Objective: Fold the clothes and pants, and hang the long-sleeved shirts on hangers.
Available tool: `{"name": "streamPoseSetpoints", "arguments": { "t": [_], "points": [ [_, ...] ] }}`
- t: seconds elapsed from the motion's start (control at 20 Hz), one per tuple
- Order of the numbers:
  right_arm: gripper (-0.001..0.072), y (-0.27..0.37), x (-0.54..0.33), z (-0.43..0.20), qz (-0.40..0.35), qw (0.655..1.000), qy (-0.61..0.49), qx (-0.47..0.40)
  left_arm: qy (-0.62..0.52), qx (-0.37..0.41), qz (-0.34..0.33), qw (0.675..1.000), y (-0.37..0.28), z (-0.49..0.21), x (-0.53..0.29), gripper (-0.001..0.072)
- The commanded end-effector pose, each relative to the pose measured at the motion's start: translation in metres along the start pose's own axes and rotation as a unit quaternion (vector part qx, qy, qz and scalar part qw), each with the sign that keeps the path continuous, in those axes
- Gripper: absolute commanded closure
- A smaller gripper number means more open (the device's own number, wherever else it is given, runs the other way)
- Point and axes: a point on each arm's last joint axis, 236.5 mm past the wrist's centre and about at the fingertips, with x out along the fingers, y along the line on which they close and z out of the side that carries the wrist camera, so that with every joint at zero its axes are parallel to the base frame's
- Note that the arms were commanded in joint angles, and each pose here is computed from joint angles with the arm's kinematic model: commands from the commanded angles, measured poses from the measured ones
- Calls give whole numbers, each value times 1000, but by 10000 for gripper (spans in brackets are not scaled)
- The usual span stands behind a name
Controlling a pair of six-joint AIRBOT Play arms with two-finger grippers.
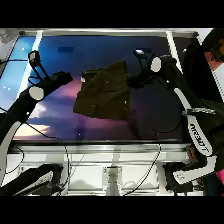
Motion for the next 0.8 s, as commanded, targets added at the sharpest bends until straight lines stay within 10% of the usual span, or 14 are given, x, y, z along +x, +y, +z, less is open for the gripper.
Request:
{"name": "streamPoseSetpoints", "arguments": {
  "t": [0.0, 0.45, 0.75],
  "points": [
    [689, 8, -33, 33, 2, 998, -57, -12, -32, 89, -10, 995, -12, 24, -24, 696],
    [689, 26, -114, 77, 3, 989, -140, -47, -142, 110, -34, 983, -46, 90, -109, 695],
    [692, 13, -105, 79, 85, 988, -128, 20, -11, 27, -14, 999, 0, 32, -69, 700]
  ]
}}
